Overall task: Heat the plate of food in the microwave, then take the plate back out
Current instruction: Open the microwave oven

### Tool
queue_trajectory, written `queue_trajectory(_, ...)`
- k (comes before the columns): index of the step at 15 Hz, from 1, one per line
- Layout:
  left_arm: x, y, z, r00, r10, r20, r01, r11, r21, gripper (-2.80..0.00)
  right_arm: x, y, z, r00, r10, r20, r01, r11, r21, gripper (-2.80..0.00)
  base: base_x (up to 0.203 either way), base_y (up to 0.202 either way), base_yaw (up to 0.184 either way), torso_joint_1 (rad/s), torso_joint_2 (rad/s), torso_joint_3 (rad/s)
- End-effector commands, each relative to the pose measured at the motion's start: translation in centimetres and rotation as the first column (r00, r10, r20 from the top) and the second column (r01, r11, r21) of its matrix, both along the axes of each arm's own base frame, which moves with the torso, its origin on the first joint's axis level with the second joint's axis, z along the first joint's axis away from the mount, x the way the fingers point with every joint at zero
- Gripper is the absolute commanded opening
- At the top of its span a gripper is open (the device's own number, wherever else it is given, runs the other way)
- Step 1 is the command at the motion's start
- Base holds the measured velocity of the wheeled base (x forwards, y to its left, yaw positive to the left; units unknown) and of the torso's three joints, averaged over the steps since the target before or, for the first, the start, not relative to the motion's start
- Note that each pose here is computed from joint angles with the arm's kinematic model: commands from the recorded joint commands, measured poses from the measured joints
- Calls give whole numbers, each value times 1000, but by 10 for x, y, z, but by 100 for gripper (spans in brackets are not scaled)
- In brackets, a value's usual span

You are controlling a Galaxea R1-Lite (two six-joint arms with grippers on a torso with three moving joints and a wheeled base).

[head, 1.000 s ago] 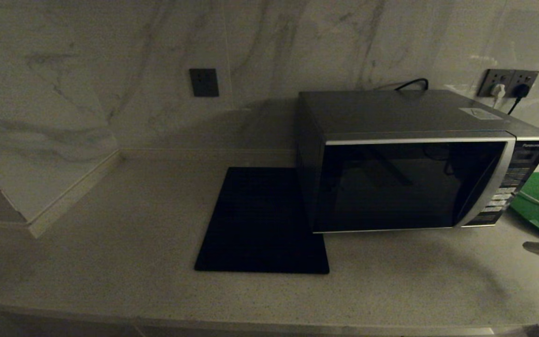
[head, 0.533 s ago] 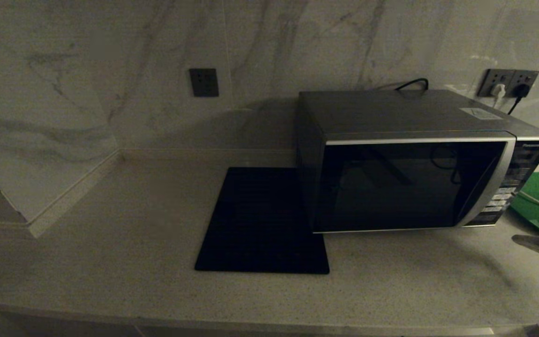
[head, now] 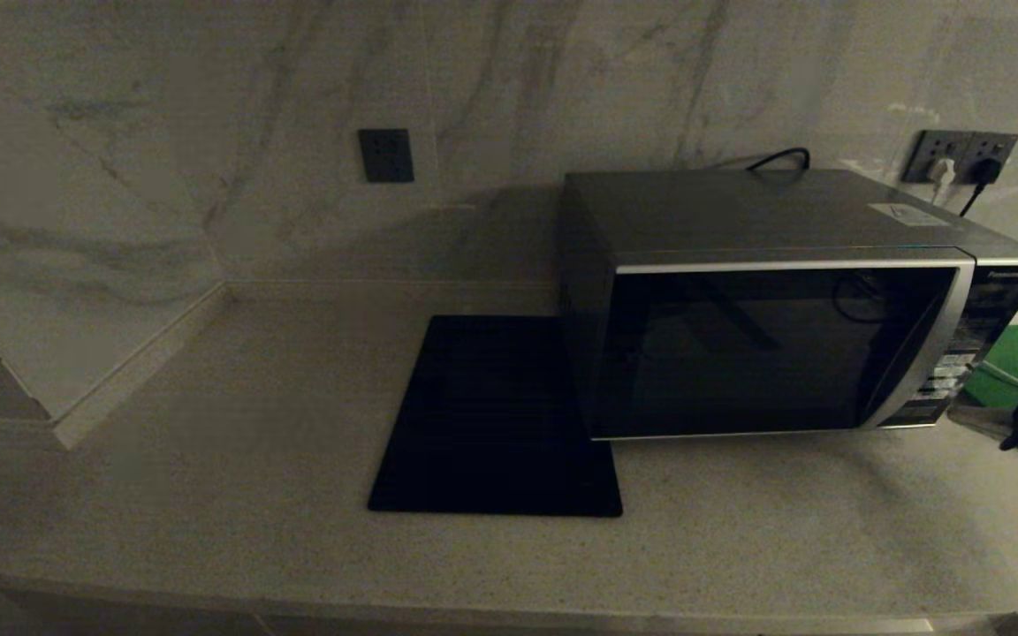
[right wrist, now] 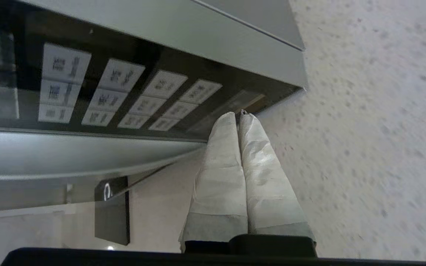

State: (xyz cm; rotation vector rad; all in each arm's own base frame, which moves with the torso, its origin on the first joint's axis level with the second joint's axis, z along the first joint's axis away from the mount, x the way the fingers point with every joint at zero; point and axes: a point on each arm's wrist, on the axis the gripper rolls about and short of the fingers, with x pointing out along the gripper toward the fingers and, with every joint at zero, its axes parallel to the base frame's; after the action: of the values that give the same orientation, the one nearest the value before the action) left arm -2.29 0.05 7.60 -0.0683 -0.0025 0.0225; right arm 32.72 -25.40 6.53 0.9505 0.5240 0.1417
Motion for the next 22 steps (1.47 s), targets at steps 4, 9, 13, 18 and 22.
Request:
queue_trajectory(4, 0, 0, 0, 1000, 0, 0, 0, 1000, -1, -280, 10, -2, -11, 1000, 12, -8, -12, 1000, 20, -280, 0, 0, 0, 0, 0, 0)
queue_trajectory(9, 0, 0, 0, 1000, 0, 0, 0, 1000, -1, -280, 19, 1, -16, 1000, 26, -11, -25, 999, 23, -280, 0, 0, 0, 0, 0, 0)
queue_trajectory(13, 0, 0, 0, 1000, 0, 0, 0, 1000, -1, -280, 25, 3, -17, 999, 32, -13, -32, 999, 31, -280, 0, 0, 0, 0, 0, 0)
queue_trajectory(18, 0, 0, 0, 1000, 0, 0, 0, 1000, -1, -280, 28, 2, -12, 1000, 24, -7, -24, 999, 44, -280, 0, 0, 0, 0, 0, 0)
queue_trajectory(22, 0, 0, 0, 1000, 0, 0, 0, 1000, -1, -280, 9, -10, -8, 1000, -24, -14, 24, 998, 50, -280, 0, 0, 0, 0, 0, 0)
